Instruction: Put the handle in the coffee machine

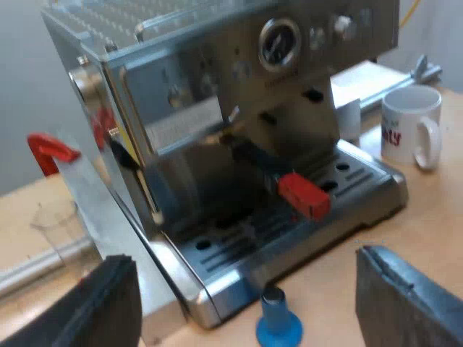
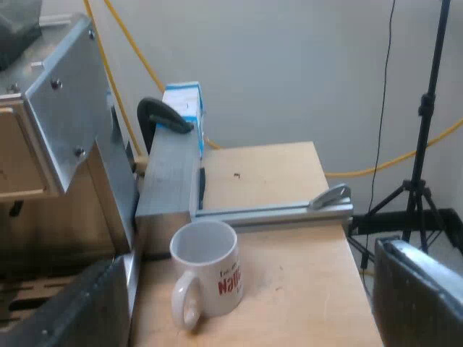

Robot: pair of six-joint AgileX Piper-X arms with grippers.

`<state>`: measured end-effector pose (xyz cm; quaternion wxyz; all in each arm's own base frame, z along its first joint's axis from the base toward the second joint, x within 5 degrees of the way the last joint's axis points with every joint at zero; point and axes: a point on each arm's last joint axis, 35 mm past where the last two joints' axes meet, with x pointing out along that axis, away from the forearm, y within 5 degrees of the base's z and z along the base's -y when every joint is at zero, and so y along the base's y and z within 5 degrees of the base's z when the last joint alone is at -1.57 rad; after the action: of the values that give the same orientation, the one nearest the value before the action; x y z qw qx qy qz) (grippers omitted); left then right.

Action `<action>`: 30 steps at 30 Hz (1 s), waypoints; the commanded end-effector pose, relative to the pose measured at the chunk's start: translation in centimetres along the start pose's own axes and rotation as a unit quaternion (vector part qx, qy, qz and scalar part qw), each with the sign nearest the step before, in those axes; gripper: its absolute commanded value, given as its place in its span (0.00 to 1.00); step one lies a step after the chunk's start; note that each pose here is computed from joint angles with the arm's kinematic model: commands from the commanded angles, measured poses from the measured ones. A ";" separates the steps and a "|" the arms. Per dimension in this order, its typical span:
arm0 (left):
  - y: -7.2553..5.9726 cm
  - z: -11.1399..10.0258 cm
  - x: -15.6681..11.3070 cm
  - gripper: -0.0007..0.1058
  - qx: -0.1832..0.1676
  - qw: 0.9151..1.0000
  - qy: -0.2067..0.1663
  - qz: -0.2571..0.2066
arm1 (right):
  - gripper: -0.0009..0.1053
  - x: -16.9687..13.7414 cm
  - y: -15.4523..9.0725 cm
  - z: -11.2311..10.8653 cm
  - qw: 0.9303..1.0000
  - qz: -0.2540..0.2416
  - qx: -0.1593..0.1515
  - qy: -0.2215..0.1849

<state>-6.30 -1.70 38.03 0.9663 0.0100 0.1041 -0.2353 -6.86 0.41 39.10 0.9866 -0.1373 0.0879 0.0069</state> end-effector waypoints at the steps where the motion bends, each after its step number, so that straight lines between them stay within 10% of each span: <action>1: 0.1 -0.5 0.3 0.62 -0.028 0.999 0.036 0.001 | 0.68 -0.1 0.1 0.0 1.000 0.008 -0.003 0.017; 21: 1.1 -0.5 2.0 0.62 0.007 1.000 0.013 0.021 | 0.68 2.4 0.5 -0.7 0.999 0.048 -0.002 0.010; 30: 3.5 -2.7 5.6 0.62 -0.053 0.993 0.031 0.102 | 0.68 6.4 1.3 -3.3 0.995 0.092 0.005 0.044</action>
<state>-1.05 -1.07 34.17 0.9787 -0.0187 0.1433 -0.1459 -1.40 0.67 34.29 0.9776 -0.1206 0.1491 0.0869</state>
